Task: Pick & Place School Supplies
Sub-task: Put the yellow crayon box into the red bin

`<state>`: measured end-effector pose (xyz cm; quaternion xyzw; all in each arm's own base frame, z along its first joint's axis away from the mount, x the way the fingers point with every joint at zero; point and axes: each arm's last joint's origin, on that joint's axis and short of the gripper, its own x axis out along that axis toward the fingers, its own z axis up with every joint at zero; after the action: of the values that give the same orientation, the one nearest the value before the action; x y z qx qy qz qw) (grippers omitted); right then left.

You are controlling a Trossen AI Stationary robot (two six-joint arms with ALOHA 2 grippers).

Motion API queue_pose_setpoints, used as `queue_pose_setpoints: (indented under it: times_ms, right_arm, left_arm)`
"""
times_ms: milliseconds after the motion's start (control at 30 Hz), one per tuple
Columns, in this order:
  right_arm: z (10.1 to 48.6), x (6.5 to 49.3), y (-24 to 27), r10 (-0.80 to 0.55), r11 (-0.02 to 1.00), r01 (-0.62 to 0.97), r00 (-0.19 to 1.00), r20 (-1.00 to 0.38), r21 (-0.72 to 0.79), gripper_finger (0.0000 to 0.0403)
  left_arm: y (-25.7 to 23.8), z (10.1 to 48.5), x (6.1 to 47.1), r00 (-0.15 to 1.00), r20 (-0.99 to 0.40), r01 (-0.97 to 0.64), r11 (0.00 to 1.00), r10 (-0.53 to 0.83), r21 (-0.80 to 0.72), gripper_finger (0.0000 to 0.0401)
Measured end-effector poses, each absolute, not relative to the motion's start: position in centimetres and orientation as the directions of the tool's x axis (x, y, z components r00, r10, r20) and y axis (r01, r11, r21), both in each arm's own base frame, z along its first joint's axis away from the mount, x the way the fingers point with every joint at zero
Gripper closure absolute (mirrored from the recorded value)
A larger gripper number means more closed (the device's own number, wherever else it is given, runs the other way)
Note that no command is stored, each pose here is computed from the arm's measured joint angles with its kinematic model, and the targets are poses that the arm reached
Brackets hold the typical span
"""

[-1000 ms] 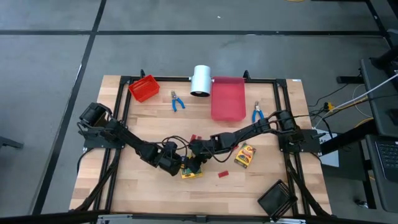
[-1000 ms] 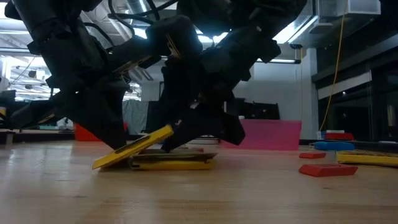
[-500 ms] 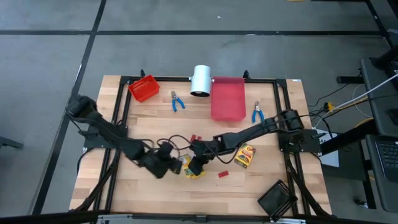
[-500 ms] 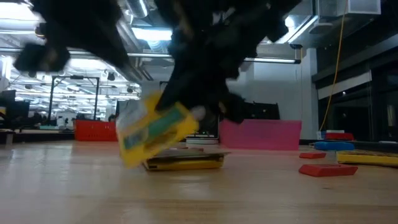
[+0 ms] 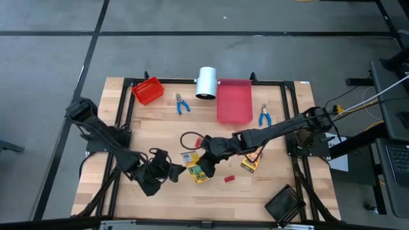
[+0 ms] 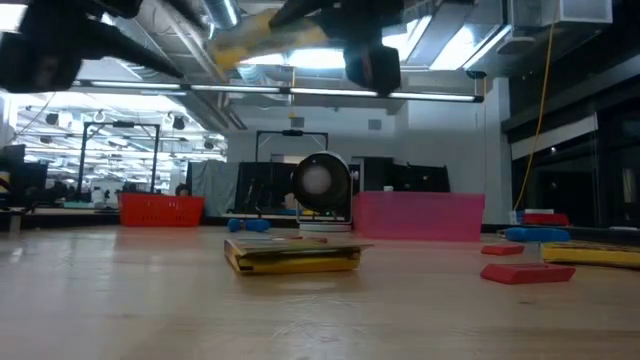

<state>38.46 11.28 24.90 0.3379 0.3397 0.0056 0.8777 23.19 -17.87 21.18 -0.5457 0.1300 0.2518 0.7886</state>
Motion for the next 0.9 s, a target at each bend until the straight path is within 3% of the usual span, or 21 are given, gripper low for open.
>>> queue_pose_setpoints:
  times_ms: [133, 300, 400, 567, 700, 767, 900]
  right_arm:
    - [25.1, 38.3, 11.2, 0.233, 0.777, 0.219, 0.771, -0.593, 0.591, 0.0368]
    - [25.0, 38.2, 11.6, 0.246, 0.780, 0.208, 0.765, -0.596, 0.590, 0.0368]
    - [24.9, 38.1, 11.7, 0.247, 0.788, 0.210, 0.753, -0.610, 0.578, 0.0368]
    - [25.4, 37.5, 11.7, 0.238, 0.801, 0.211, 0.746, -0.622, 0.560, 0.0368]
    - [26.1, 37.2, 11.6, 0.229, 0.814, 0.192, 0.762, -0.606, 0.548, 0.0367]
    - [26.4, 37.1, 11.6, 0.222, 0.814, 0.192, 0.770, -0.599, 0.548, 0.0344]
    - [28.0, 36.3, 11.2, 0.187, 0.811, 0.204, 0.797, -0.574, 0.549, 0.0246]
  left_arm:
    - [-18.1, 20.5, 24.8, 0.861, -0.427, -0.498, 0.292, 0.276, -0.816, 0.0212]
    - [-17.9, 19.9, 27.1, 0.891, -0.362, -0.439, 0.320, 0.273, -0.840, 0.0226]
    - [-17.8, 19.7, 27.7, 0.899, -0.366, -0.431, 0.331, 0.241, -0.840, 0.0262]
    - [-17.9, 19.9, 27.5, 0.903, -0.351, -0.421, 0.357, 0.246, -0.834, 0.0367]
    - [-18.2, 20.3, 27.4, 0.911, -0.335, -0.404, 0.363, 0.240, -0.840, 0.0374]
    - [-18.3, 20.5, 27.3, 0.916, -0.325, -0.394, 0.368, 0.238, -0.842, 0.0374]
    - [-18.6, 20.3, 26.6, 0.906, -0.351, -0.419, 0.388, 0.236, -0.821, 0.0374]
